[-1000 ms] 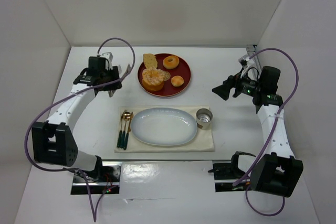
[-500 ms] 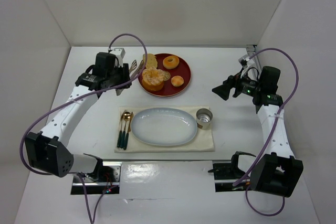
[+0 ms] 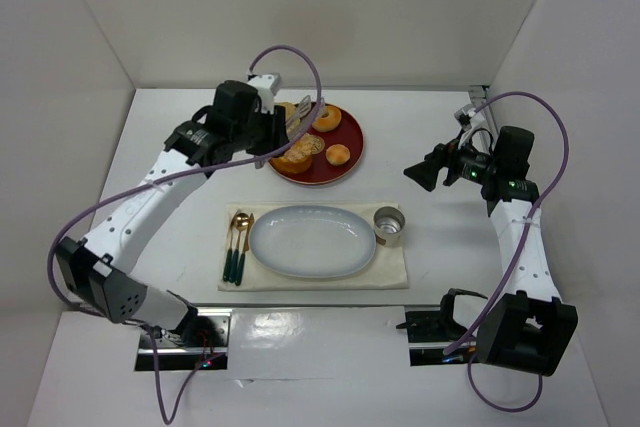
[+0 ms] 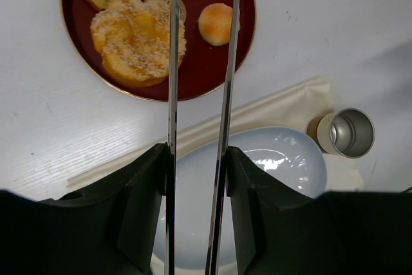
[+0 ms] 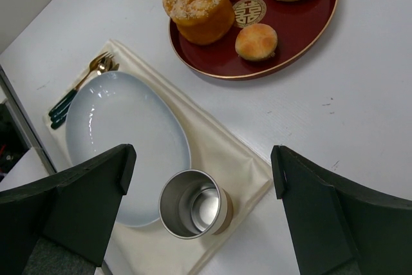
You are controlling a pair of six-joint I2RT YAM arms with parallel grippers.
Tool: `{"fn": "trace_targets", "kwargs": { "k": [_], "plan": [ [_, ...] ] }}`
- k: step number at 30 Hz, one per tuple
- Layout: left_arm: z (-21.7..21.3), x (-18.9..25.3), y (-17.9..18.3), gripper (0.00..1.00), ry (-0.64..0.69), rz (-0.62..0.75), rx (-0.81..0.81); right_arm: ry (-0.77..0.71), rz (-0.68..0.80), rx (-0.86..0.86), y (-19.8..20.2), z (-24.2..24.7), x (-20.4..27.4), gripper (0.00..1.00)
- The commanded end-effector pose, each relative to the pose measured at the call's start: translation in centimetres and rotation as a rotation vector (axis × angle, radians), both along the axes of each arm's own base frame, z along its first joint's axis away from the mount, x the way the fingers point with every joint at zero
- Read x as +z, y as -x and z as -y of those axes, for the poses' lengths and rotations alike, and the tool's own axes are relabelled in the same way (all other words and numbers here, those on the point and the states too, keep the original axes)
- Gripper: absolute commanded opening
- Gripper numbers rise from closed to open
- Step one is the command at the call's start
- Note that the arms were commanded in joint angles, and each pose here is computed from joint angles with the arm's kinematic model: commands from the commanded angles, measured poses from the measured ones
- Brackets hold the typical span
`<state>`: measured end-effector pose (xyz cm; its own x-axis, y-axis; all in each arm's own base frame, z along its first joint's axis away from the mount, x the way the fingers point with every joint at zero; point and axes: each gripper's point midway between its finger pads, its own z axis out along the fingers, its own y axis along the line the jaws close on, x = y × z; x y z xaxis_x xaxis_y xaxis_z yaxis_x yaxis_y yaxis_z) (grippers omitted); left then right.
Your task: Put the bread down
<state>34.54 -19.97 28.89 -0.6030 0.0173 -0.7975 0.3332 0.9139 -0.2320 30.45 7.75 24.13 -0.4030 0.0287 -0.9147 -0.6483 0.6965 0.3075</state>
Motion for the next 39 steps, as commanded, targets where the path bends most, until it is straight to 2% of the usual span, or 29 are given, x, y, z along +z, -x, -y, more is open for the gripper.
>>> {"fn": "trace_targets", "kwargs": {
  "k": [1,6,14,39],
  "plan": [
    [2.6,-0.5,-0.6,0.54,0.005,-0.021,-0.043,0.015,0.076,0.021,0.4,-0.2,2.3,1.0],
    [5.8,-1.7,-0.5,0.54,-0.019,-0.059,-0.108,0.015,0.076,0.021,0.4,-0.2,2.3,1.0],
    [8.5,-5.0,-0.3,0.54,-0.078,-0.122,-0.16,0.015,0.076,0.021,0.4,-0.2,2.3,1.0],
    [8.3,-11.2,-1.5,0.59,-0.215,-0.188,-0.11,0.015,0.076,0.021,0.4,-0.2,2.3,1.0]
  ]
}}
